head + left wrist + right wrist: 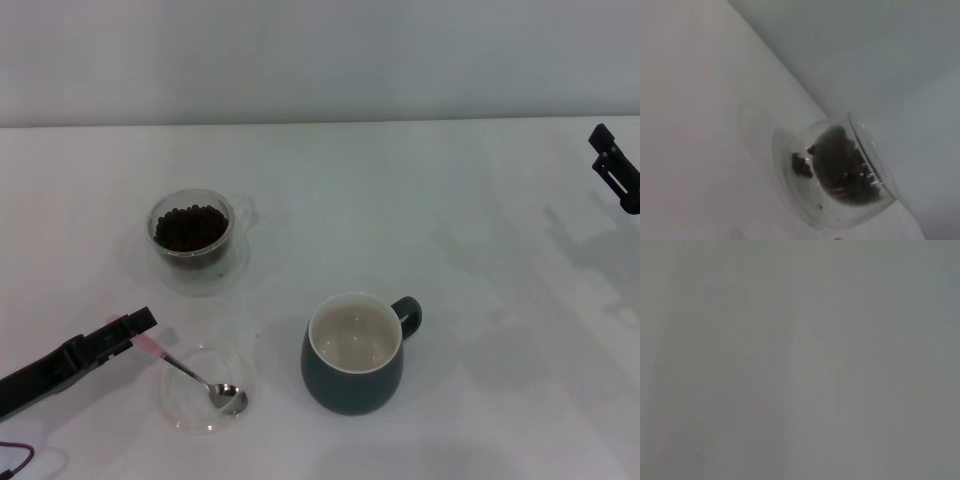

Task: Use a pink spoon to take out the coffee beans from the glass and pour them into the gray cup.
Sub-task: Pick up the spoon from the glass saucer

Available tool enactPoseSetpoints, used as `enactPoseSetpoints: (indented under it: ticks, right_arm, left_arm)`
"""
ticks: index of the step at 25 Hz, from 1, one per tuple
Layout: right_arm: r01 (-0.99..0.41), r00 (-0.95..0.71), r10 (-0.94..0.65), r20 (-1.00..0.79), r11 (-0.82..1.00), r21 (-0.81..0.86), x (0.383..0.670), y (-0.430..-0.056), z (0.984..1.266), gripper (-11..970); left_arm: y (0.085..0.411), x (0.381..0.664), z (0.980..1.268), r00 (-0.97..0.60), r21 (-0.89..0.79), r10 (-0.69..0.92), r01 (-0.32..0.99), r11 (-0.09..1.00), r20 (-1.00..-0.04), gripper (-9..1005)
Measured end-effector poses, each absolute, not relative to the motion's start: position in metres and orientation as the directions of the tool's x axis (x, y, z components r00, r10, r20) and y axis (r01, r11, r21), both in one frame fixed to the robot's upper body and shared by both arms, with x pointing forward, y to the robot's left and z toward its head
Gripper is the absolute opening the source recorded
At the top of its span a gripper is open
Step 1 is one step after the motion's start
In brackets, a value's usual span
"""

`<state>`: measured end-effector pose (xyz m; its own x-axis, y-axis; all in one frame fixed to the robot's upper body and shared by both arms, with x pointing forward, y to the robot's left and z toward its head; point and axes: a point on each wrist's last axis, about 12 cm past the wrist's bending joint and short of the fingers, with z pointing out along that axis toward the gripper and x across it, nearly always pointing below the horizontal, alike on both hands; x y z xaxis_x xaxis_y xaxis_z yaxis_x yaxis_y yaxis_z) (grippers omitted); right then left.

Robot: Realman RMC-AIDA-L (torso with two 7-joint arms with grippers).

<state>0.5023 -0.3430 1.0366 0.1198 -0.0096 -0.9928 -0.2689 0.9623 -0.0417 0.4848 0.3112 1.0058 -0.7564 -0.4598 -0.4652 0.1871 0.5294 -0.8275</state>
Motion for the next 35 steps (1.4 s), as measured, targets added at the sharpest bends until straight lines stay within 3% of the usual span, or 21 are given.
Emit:
enactPoseSetpoints:
  ticks: [9,23,28,35]
  right_arm:
    - [-0.265,0.121,-0.011,-0.993,0.963,-0.043,0.5024,-0.3436,1.0367,742]
    - [-0.251,0.107,-0.015,-0.994,0.967,-0.041,0.5007,-0.3466,1.0347,741]
    - [-0.243,0.106,-0.012,-0.994,0.969,-0.038,0.4999,-0.3478,1.0344,742]
    - [-0.229,0.101,-0.011,-0.995,0.973,-0.034,0.4993,-0.3499,1.0335,743]
  left_arm:
    - [0.3110,0.4874,1.0054,-0.752,-0.829,-0.473,0.172,0.533,-0.460,827]
    - [0.3065,0.4868,1.0041,-0.754,-0.835,-0.478,0.168,0.523,-0.451,493]
    - [0.3039,0.4876,1.0027,-0.753,-0.835,-0.481,0.161,0.526,-0.448,437]
    - [0.3032,0.4893,1.0004,-0.747,-0.835,-0.498,0.136,0.533,-0.440,439]
